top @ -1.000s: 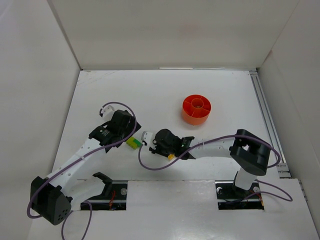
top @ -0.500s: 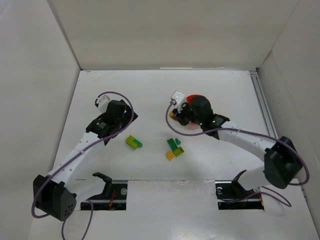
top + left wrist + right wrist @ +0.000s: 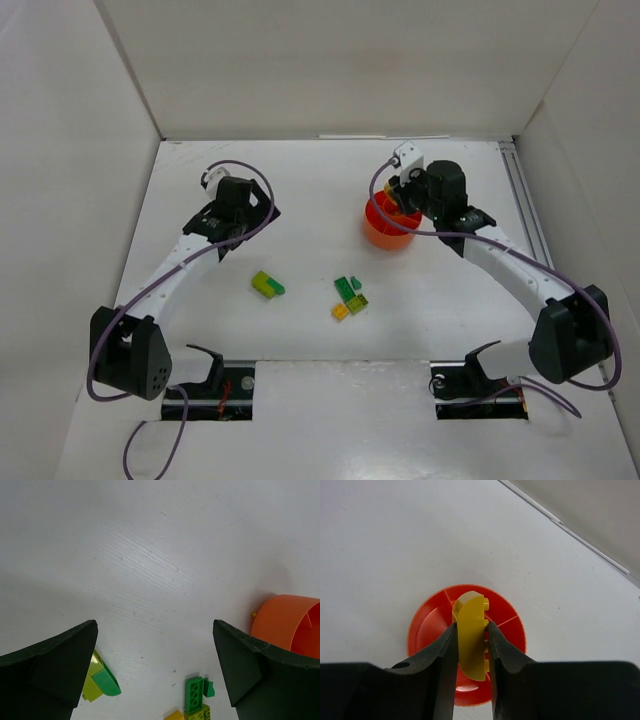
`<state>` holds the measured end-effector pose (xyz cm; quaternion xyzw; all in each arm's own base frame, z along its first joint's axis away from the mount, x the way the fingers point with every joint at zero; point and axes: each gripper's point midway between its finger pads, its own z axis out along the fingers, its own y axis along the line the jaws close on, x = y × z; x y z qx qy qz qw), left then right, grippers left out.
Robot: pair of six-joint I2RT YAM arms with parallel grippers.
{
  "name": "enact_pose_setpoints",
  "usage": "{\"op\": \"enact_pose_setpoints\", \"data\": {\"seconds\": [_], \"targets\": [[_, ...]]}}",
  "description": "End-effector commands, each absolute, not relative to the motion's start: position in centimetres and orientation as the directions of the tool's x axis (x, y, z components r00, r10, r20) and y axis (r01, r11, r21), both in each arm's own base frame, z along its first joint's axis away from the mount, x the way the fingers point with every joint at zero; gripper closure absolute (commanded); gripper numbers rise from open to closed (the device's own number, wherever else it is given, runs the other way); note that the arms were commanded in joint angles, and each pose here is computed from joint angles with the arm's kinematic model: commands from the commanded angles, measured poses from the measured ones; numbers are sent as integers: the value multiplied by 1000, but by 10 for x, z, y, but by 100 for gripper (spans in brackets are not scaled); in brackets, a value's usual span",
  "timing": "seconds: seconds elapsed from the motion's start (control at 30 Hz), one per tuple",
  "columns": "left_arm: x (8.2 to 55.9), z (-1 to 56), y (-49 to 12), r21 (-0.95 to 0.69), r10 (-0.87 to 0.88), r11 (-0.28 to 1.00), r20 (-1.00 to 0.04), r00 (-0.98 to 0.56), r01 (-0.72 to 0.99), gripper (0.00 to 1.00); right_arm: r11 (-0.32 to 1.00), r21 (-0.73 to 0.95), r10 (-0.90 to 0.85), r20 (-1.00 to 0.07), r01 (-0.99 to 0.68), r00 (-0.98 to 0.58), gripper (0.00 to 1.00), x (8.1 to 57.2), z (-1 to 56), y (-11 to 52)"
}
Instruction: Sort the legos into containers by color
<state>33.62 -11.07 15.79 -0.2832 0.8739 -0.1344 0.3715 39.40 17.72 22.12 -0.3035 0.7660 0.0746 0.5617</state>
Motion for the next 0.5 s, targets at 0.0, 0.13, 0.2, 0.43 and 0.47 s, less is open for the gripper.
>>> {"op": "enact_pose_setpoints", "data": {"seconds": [0.0,0.13,0.2,0.43,0.47], "targets": [[357,184,-122,-497,-573,815,-609,-549,-298,1,837,-264,-362,-924,-480,-123,87,420,254,164],[363,192,-121,-502,-573,815,-622,-534,-289,1,850,-265,-350,-930,-456,-112,87,439,253,158],[365,190,-121,-496,-564,821,-627,-537,-283,1,843,-286,-376,-919,-455,-118,87,449,247,155],[370,195,-118,-499,-565,821,-638,-524,-277,1,808,-297,-398,-912,-509,-98,86,470,230,165],[370,191,-118,-488,-555,827,-639,-533,-278,1,812,-298,-396,-913,-501,-98,86,475,231,161]]}}
